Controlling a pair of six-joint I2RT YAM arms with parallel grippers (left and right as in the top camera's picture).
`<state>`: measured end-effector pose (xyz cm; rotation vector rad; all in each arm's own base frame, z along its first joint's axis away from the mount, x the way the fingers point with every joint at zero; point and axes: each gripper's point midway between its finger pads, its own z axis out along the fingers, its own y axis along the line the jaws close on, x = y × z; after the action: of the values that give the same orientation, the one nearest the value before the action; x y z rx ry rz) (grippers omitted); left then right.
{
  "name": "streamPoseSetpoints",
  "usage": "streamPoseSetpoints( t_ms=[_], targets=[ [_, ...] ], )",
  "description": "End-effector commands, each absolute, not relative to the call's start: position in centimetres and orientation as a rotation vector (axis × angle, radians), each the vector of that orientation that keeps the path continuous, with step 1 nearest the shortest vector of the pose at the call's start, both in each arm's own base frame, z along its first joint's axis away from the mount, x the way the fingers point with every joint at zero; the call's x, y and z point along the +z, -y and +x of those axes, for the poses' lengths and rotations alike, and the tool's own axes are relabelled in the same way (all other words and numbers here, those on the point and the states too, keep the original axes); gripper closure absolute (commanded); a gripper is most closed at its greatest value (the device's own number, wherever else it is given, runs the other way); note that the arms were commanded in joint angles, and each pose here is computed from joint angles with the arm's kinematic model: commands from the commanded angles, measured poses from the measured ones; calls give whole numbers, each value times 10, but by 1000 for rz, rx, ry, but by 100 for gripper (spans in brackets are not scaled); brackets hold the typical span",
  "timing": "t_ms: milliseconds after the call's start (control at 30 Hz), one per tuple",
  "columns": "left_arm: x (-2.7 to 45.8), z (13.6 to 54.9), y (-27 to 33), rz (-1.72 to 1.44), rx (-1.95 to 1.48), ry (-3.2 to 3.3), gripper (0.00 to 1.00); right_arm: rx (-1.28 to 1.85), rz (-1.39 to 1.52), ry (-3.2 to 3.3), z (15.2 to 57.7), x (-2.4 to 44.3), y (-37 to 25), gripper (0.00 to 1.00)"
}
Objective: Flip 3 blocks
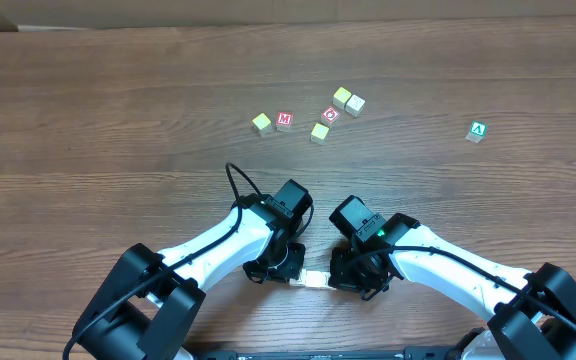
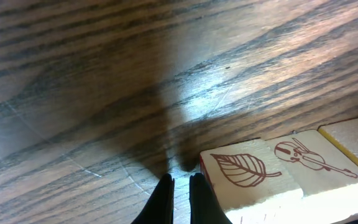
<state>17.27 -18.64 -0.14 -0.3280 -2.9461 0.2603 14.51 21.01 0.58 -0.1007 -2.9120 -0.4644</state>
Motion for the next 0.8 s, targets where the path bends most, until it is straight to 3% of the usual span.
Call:
streamPoseSetpoints(
  t_ms=[0, 767],
  targets=[
    [-2, 170, 190, -380, 303, 2924, 96, -467, -111, 2905, 144, 4, -211, 96],
    [-7, 186, 181, -318, 195, 3013, 96, -482, -98, 2902, 138, 5, -221, 96]
  ],
)
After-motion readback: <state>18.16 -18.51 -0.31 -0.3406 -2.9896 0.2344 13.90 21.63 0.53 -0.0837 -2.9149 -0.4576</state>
